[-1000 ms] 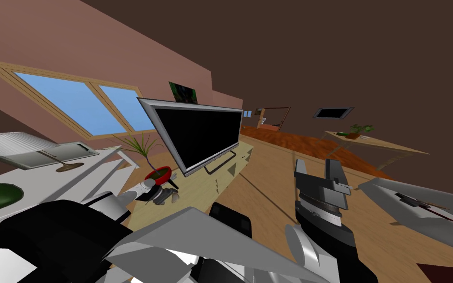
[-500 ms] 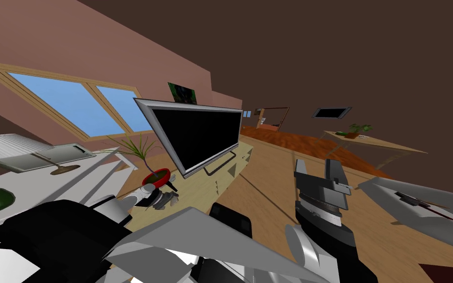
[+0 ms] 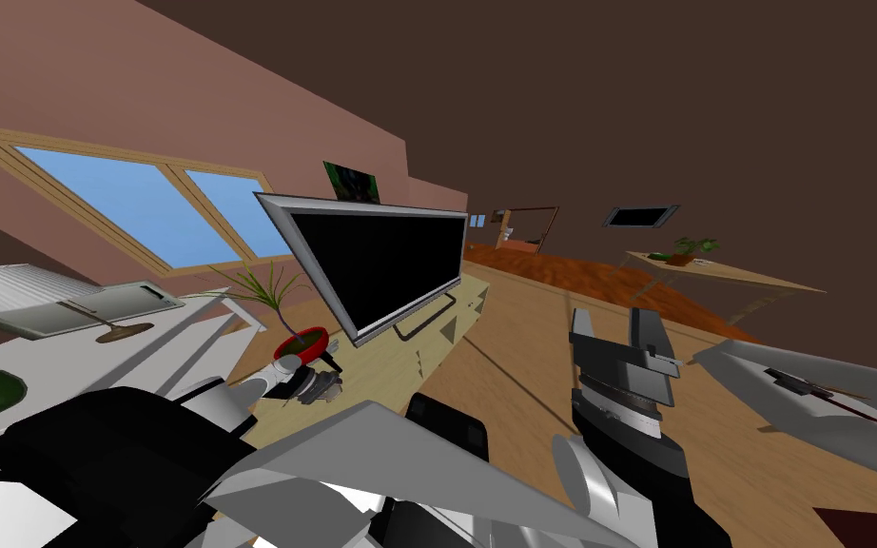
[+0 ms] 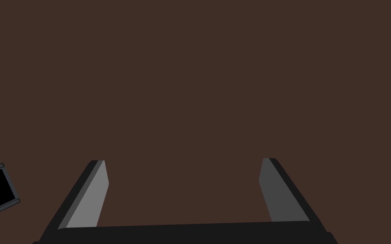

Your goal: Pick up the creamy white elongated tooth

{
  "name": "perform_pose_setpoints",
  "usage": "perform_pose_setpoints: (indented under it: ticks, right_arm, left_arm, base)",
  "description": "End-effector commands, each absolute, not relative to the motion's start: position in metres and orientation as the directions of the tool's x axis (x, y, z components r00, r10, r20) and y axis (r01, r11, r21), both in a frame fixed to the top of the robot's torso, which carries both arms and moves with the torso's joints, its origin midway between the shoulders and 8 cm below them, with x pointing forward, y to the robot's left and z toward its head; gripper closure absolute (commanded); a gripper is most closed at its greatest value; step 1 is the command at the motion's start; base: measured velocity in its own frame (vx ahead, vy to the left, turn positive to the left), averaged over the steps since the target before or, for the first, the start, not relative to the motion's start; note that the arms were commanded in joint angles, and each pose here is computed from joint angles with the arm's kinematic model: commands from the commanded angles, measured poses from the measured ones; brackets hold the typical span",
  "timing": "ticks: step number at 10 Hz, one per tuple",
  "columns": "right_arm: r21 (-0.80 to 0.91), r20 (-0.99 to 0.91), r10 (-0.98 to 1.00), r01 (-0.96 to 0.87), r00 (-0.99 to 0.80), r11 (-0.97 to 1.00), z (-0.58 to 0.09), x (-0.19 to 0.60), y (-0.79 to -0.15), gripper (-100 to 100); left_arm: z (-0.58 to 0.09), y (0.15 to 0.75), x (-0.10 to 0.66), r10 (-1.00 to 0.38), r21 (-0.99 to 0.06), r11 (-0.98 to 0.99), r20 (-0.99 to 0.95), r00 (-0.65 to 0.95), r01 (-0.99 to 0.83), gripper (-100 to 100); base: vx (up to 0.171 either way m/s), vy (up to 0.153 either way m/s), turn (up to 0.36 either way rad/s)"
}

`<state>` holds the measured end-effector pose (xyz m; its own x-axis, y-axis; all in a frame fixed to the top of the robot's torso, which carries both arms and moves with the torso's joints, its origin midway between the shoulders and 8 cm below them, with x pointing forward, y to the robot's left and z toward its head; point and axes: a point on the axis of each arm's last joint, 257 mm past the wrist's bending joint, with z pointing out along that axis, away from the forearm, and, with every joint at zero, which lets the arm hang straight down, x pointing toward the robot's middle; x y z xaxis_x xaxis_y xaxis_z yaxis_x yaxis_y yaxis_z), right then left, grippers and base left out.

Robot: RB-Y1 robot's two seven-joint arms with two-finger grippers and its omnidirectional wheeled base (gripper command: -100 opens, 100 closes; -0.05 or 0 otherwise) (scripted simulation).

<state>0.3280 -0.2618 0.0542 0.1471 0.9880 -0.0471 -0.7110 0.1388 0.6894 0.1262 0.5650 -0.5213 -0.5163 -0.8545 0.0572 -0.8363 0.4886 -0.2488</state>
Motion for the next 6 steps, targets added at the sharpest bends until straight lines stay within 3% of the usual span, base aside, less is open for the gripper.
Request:
perform_pose_setpoints:
  ticks: [1,2,5,6]
  right_arm:
    - [0.689,-0.047,0.988,-0.711,0.147,0.139,0.054,0.328,-0.262,0]
    - [0.689,-0.047,0.988,-0.711,0.147,0.139,0.054,0.328,-0.262,0]
    - [0.689,-0.047,0.988,-0.711,0.147,0.139,0.054,0.328,-0.262,0]
    - [0.689,-0.047,0.988,-0.711,0.147,0.139,0.054,0.328,-0.262,0]
  left_arm:
    - [-0.521,0.565,0.126,-0.855,-0.249,0.489,0.057,-0.516,-0.836,0]
    - [-0.509,0.576,0.13,-0.853,-0.237,0.494,0.056,-0.519,-0.837,100]
    - [-0.502,0.581,0.135,-0.853,-0.236,0.495,0.054,-0.519,-0.836,100]
    - [-0.502,0.581,0.135,-0.852,-0.235,0.495,0.055,-0.52,-0.837,0]
  base:
    - [0.0,0.0,0.0]
    - [-0.031,-0.016,0.058]
    - [-0.038,-0.019,0.019]
    - [0.0,0.0,0.0]
